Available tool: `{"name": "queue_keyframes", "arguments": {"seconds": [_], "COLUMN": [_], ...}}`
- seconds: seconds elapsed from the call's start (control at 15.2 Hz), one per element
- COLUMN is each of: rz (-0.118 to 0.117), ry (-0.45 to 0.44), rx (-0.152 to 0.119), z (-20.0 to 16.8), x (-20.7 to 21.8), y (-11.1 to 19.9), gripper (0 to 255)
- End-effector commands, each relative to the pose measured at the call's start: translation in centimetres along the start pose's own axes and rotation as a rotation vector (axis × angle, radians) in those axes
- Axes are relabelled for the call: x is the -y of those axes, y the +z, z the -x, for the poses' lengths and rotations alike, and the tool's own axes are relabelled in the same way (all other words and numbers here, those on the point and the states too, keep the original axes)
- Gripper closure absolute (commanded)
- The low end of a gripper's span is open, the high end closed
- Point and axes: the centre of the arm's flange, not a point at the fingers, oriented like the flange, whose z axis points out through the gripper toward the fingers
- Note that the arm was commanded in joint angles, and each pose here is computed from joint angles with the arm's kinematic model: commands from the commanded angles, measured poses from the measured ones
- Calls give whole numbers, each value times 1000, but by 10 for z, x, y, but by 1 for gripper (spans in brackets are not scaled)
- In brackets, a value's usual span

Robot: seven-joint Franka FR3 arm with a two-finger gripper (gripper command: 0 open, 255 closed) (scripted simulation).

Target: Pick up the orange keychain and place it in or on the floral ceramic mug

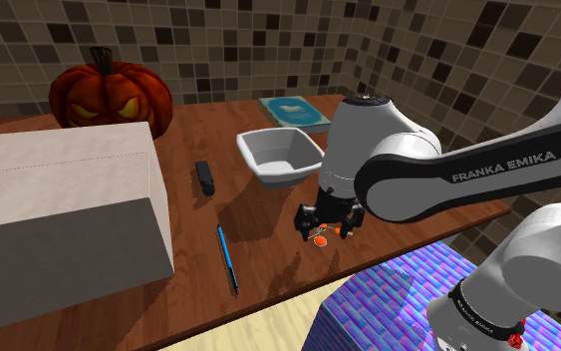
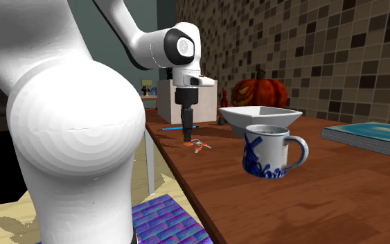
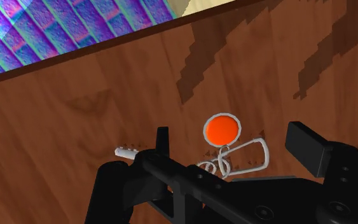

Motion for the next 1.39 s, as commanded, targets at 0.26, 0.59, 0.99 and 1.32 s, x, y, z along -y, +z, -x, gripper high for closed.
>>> {"name": "queue_keyframes", "arguments": {"seconds": [0.26, 0.59, 0.99, 1.32], "rz": [-1, -1, -1, -1], "ry": [1, 1, 1, 1], "rx": [0, 0, 0, 0], "z": [1, 1, 2, 2], "x": [1, 1, 2, 1], "y": [18, 18, 19, 13], "gripper": [0, 0, 255, 255]}}
